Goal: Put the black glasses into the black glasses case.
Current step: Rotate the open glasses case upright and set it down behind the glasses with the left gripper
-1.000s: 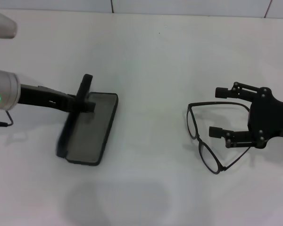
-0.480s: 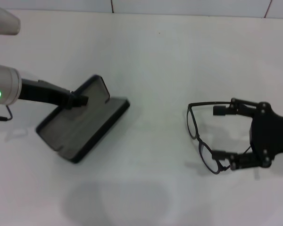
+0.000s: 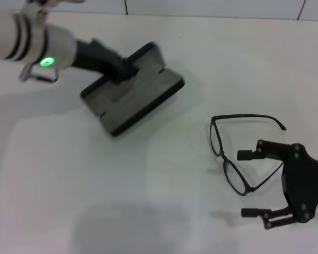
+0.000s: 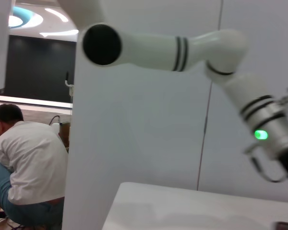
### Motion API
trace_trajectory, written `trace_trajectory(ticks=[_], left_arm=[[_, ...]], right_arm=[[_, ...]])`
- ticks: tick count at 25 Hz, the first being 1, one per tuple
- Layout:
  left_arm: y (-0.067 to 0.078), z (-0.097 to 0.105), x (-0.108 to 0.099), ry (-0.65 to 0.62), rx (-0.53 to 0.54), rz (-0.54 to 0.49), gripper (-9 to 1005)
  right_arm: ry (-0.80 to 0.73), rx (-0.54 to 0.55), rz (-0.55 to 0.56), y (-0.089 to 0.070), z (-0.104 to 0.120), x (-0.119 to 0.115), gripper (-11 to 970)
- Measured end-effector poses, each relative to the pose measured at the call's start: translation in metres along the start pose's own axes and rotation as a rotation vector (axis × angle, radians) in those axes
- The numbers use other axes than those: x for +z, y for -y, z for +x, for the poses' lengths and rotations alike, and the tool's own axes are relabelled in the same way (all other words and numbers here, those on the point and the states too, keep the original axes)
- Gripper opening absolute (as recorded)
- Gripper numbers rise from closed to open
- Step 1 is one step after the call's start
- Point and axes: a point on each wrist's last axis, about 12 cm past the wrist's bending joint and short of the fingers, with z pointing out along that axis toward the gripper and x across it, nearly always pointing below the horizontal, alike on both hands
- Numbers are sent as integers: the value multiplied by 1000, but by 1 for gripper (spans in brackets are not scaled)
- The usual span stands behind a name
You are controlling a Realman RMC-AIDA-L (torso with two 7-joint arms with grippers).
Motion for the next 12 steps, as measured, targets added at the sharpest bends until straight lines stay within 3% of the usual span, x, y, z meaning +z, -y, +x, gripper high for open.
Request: trace_trajectory(ticks=[5, 7, 12], left_arm=[[18, -50, 33, 13, 309, -57, 196], [33, -67, 49, 6, 441, -64, 196], [62, -81, 70, -22, 619, -42, 196]], right_arm=[[12, -12, 8, -10, 7, 0, 873], [13, -12, 13, -13, 9, 0, 873], [22, -16, 25, -20, 14, -1, 873]])
